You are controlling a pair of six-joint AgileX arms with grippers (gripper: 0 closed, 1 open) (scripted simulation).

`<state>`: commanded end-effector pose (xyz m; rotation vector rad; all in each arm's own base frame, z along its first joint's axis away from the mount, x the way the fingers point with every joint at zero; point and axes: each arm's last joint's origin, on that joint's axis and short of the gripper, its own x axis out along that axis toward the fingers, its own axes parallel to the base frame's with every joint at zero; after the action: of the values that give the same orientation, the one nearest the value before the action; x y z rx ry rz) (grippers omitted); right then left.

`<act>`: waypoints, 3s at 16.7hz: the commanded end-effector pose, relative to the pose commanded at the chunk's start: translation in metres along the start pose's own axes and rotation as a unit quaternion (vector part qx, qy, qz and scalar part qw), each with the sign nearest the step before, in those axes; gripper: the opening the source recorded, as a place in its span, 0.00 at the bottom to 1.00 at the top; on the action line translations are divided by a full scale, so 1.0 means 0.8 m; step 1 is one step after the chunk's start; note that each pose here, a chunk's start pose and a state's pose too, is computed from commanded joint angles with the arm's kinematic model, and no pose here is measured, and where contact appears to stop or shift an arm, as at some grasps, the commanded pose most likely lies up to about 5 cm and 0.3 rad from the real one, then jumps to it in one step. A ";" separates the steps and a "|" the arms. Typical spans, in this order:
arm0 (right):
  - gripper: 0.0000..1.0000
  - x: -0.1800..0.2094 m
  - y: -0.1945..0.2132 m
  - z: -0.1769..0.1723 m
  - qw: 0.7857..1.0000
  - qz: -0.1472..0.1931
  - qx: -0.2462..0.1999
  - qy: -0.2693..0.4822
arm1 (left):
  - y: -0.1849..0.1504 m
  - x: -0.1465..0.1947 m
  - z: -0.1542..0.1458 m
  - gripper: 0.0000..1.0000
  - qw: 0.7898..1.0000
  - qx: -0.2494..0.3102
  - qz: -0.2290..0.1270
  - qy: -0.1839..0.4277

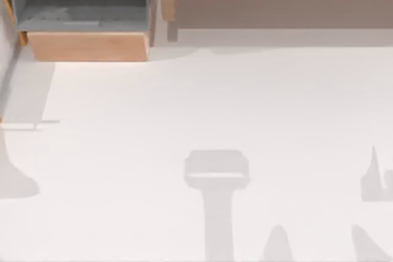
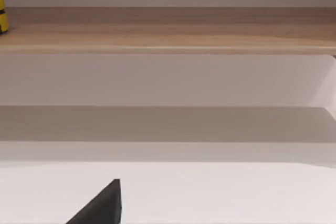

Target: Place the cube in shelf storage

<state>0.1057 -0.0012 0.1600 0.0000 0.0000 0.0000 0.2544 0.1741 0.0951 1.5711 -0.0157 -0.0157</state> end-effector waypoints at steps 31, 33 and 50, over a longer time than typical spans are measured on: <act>1.00 0.000 0.000 0.000 1.000 0.000 0.000 0.000 | -0.005 0.071 -0.002 0.00 1.000 -0.006 -0.007 0.001; 1.00 0.000 0.000 0.000 1.000 0.000 0.000 0.000 | -0.005 0.078 0.000 0.00 1.000 -0.008 -0.008 0.001; 1.00 0.000 0.000 0.000 1.000 0.000 0.000 0.000 | -0.007 0.152 -0.004 0.00 1.000 -0.012 -0.012 0.005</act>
<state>0.1057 -0.0012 0.1600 0.0000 0.0000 0.0000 0.3762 0.1746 0.0896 1.5480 0.0114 -0.0278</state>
